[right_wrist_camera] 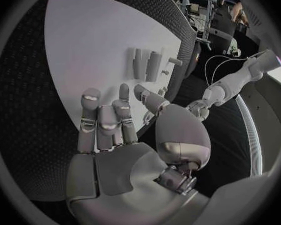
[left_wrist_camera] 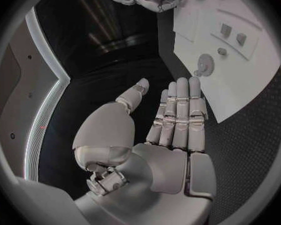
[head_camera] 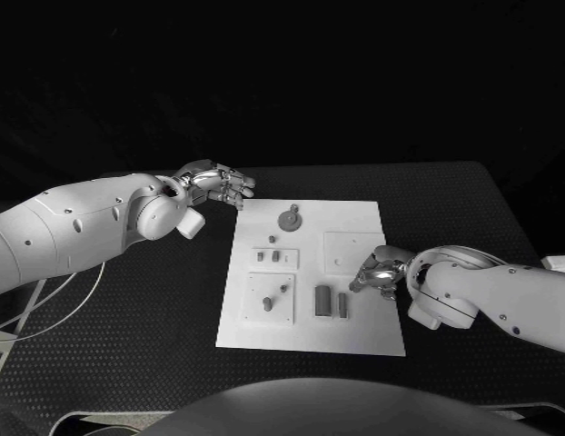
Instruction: Assemble the parts on the task board
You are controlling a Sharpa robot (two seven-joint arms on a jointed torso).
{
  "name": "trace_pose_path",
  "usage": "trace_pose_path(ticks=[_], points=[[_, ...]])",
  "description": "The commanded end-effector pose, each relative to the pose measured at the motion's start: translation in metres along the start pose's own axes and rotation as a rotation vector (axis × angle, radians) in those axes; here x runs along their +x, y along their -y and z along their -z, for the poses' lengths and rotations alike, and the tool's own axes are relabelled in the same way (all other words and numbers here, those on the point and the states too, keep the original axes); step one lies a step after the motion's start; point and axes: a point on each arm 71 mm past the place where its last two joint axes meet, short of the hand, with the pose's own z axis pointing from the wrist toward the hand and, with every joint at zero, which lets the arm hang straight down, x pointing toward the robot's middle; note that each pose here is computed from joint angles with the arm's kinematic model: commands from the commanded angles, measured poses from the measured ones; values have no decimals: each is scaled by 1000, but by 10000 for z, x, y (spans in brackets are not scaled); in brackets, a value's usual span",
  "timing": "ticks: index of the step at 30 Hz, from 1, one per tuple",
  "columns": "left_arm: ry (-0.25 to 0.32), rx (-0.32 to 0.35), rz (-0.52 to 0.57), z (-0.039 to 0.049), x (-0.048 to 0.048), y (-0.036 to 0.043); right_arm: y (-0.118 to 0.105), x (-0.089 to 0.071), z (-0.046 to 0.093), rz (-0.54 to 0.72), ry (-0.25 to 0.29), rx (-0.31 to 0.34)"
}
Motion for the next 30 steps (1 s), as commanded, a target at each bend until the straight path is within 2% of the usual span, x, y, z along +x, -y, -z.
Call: trace_pose_path(ticks=[1, 17, 30], points=[[-13, 11, 1, -10, 24, 19, -53, -9, -12, 19, 23, -56], [-12, 10, 1, -6, 19, 16, -159, 65, -7, 54, -15, -102], [-15, 10, 1, -5, 23, 17, -235, 104, -66, 144, 15, -136]])
